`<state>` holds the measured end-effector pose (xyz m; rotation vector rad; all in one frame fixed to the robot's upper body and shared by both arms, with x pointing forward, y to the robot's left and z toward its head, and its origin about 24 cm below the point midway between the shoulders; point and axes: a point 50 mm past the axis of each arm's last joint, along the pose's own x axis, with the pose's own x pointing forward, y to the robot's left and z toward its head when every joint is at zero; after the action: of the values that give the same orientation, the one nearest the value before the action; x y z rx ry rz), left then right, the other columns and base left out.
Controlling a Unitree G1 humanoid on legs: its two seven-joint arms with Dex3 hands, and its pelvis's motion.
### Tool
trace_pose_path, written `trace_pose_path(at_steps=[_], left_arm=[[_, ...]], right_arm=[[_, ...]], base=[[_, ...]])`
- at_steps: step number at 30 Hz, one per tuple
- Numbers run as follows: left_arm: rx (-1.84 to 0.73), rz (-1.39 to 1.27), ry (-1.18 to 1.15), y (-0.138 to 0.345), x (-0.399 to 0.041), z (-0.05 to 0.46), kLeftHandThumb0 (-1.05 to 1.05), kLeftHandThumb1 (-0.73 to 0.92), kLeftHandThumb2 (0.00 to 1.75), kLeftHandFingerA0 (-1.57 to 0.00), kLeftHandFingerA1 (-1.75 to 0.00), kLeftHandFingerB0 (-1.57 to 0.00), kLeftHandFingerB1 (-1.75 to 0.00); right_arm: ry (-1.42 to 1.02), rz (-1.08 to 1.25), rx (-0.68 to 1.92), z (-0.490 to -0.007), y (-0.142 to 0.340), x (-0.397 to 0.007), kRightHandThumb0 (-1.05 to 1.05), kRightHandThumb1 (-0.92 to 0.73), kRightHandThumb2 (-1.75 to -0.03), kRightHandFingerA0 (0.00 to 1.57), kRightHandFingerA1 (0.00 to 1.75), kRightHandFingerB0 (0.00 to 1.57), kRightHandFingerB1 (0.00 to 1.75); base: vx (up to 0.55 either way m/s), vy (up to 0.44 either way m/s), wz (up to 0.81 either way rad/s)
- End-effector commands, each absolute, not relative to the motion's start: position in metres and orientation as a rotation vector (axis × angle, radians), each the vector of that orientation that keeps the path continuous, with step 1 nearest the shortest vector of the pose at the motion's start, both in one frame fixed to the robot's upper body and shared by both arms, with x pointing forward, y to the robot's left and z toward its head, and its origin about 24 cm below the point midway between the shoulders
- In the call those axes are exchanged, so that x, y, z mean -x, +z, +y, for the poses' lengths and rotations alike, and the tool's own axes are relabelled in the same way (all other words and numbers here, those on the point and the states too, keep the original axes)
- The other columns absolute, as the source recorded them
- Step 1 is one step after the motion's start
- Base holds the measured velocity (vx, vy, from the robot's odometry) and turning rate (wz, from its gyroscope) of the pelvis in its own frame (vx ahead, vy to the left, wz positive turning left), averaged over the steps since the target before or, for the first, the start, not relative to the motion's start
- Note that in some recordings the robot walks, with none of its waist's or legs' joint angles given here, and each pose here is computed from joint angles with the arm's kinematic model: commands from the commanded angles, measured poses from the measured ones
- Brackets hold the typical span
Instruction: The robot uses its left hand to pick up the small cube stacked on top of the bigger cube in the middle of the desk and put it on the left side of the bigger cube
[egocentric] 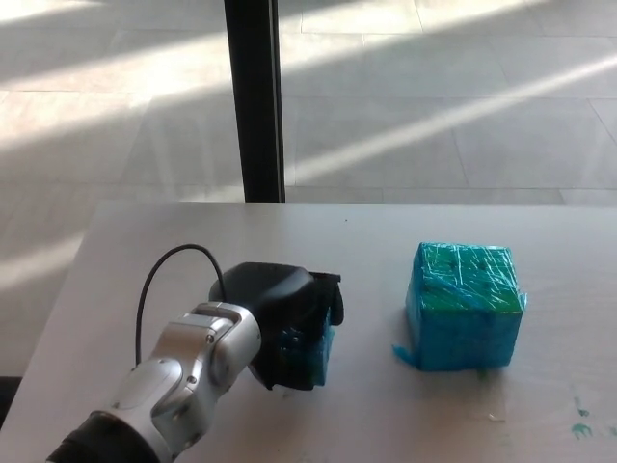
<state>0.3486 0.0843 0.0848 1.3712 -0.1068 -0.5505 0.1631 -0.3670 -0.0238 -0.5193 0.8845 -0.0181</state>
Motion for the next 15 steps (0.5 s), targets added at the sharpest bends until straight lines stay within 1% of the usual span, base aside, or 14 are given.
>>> trace_pose_path(at_steps=[1,2,3,5,6,7,8,9,10,11,12,13,14,15], left_arm=[[-1.499,-0.069,-0.533,0.076,-0.347,0.095,-0.24,0.67,0.66,-0.76,-1.6,-0.78,-0.77],[-1.504,-0.069,-0.533,0.075,-0.347,0.096,-0.24,0.67,0.66,-0.76,-1.6,-0.78,-0.77],[-1.542,-0.069,-0.534,0.073,-0.347,0.097,-0.25,0.65,0.65,-0.75,-1.51,-0.76,-0.72],[-1.659,-0.045,-0.55,0.071,-0.348,0.1,-0.27,0.7,0.63,-0.66,-1.55,-0.65,-0.86],[-1.738,-0.003,-0.562,0.072,-0.349,0.102,-0.31,0.7,0.6,-0.44,-1.08,-0.47,-0.51],[-1.774,0.043,-0.567,0.074,-0.351,0.102,-0.28,0.67,0.6,-0.38,-0.85,-0.4,-0.43],[-1.777,0.057,-0.567,0.075,-0.351,0.102,-0.28,0.67,0.6,-0.38,-0.85,-0.4,-0.43],[-1.779,0.061,-0.559,0.076,-0.351,0.102,-0.28,0.59,0.58,-0.35,-0.76,-0.39,-0.4],[-1.749,0.094,-0.555,0.078,-0.352,0.103,-0.5,0.5,0.56,-0.19,-0.61,-0.3,-0.35],[-1.738,0.108,-0.556,0.078,-0.352,0.103,-0.5,0.5,0.56,-0.19,-0.61,-0.3,-0.35],[-1.745,0.112,-0.558,0.079,-0.352,0.103,-0.65,0.39,0.76,-0.09,-0.57,-0.15,-0.44],[-1.753,0.115,-0.559,0.08,-0.352,0.103,-0.65,0.39,0.76,-0.09,-0.57,-0.15,-0.44],[-1.735,0.126,-0.568,0.082,-0.352,0.103,-0.74,0.51,0.57,0.0,-0.44,-0.12,-0.33],[-1.734,0.14,-0.577,0.083,-0.352,0.102,-0.8,0.45,0.87,0.0,-0.28,-0.08,-0.33]], right_arm=[[-0.017,0.886,0.531,-0.367,-0.02,-0.164,-0.38,-0.7,-0.62,0.6,0.54,0.56,0.39],[-0.017,0.886,0.534,-0.367,-0.02,-0.164,-0.38,-0.7,-0.62,0.6,0.54,0.56,0.39],[-0.02,0.886,0.519,-0.367,-0.02,-0.164,-0.38,-0.7,-0.62,0.6,0.56,0.57,0.4],[-0.03,0.886,0.503,-0.368,-0.024,-0.163,-0.38,-0.71,-0.62,0.6,0.55,0.57,0.4],[-0.027,0.884,0.5,-0.368,-0.024,-0.163,-0.38,-0.72,-0.62,0.6,0.56,0.56,0.4],[-0.027,0.878,0.497,-0.367,-0.022,-0.163,-0.37,-0.72,-0.62,0.6,0.55,0.55,0.4],[-0.028,0.876,0.496,-0.367,-0.021,-0.163,-0.37,-0.72,-0.62,0.6,0.55,0.55,0.4],[-0.022,0.875,0.506,-0.367,-0.021,-0.163,-0.38,-0.72,-0.62,0.59,0.55,0.55,0.4],[-0.017,0.871,0.516,-0.367,-0.021,-0.162,-0.38,-0.71,-0.61,0.59,0.53,0.54,0.4],[-0.016,0.869,0.517,-0.367,-0.021,-0.162,-0.38,-0.71,-0.61,0.59,0.53,0.54,0.4],[-0.02,0.873,0.517,-0.367,-0.021,-0.162,-0.39,-0.7,-0.62,0.6,0.53,0.55,0.4],[-0.025,0.878,0.518,-0.367,-0.021,-0.162,-0.39,-0.7,-0.62,0.6,0.53,0.55,0.4],[-0.032,0.887,0.519,-0.369,-0.023,-0.163,-0.39,-0.7,-0.62,0.61,0.52,0.57,0.39],[-0.03,0.891,0.515,-0.369,-0.025,-0.163,-0.39,-0.7,-0.61,0.61,0.55,0.58,0.4]], base=[[0.0,0.0,0.0],[0.0,0.0,0.0],[0.0,0.0,0.0],[0.0,0.0,0.0],[0.0,0.0,0.0],[0.0,0.0,0.0],[0.0,0.0,0.0],[0.0,0.0,0.0],[0.0,0.0,0.0],[0.0,0.0,0.0],[0.0,0.0,0.0],[0.0,0.0,0.0],[0.0,0.0,0.0],[0.0,0.0,0.0]])
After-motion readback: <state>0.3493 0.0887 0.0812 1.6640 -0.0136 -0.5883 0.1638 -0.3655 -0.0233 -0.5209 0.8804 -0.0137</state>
